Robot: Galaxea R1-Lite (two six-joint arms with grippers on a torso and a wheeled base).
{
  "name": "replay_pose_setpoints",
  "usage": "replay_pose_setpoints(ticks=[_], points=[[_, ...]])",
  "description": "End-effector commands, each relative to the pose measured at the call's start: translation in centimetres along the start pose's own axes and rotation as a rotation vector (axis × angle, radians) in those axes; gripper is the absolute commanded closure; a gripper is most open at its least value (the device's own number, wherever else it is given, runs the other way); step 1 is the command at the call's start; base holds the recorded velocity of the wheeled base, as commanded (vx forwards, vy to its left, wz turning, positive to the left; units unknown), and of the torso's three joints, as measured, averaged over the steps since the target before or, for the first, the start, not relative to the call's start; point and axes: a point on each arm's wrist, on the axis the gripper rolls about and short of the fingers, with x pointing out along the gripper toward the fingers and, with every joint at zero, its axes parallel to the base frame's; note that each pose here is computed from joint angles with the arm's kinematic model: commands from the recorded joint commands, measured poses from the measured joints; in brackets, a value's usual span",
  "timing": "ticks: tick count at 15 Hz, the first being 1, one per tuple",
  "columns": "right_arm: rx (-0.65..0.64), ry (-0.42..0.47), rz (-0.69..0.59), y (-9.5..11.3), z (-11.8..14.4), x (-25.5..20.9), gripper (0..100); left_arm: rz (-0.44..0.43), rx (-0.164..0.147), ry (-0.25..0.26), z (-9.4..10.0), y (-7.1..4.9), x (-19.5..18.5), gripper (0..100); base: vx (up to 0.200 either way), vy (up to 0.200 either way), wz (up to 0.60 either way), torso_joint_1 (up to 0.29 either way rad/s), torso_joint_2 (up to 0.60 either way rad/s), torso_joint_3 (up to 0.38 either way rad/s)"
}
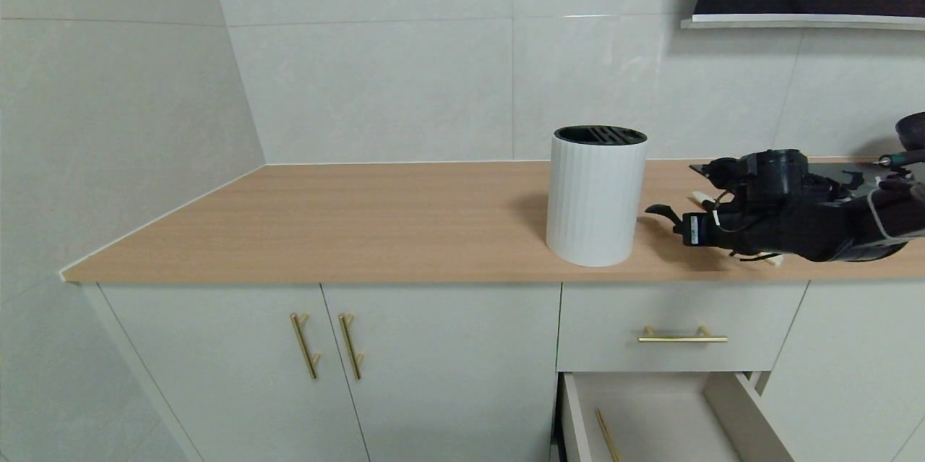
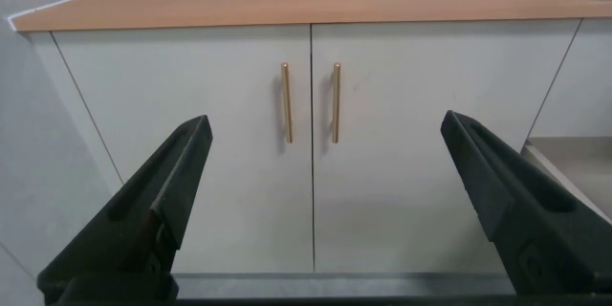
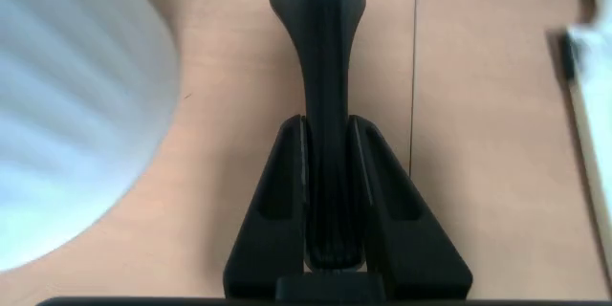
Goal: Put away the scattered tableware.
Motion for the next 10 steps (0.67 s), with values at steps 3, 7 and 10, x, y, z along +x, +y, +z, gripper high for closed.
replay_pose_setpoints(ticks=[3, 7, 10], points=[[0.082, 0.062, 0.001, 1.4, 0.5, -10.5, 100, 0.000, 0.000, -0.001, 0.0, 0.0, 0.0, 0, 0.000, 0.000, 0.00, 0.000, 0.00, 0.000], [0.068, 0.103, 0.018, 2.4, -2.8, -15.5, 100, 0.000, 0.000, 0.000, 0.0, 0.0, 0.0, 0, 0.000, 0.000, 0.00, 0.000, 0.00, 0.000], [0.047, 0.151, 0.049, 3.5, -5.2, -16.9, 100, 0.000, 0.000, 0.000, 0.0, 0.0, 0.0, 0, 0.000, 0.000, 0.00, 0.000, 0.00, 0.000]])
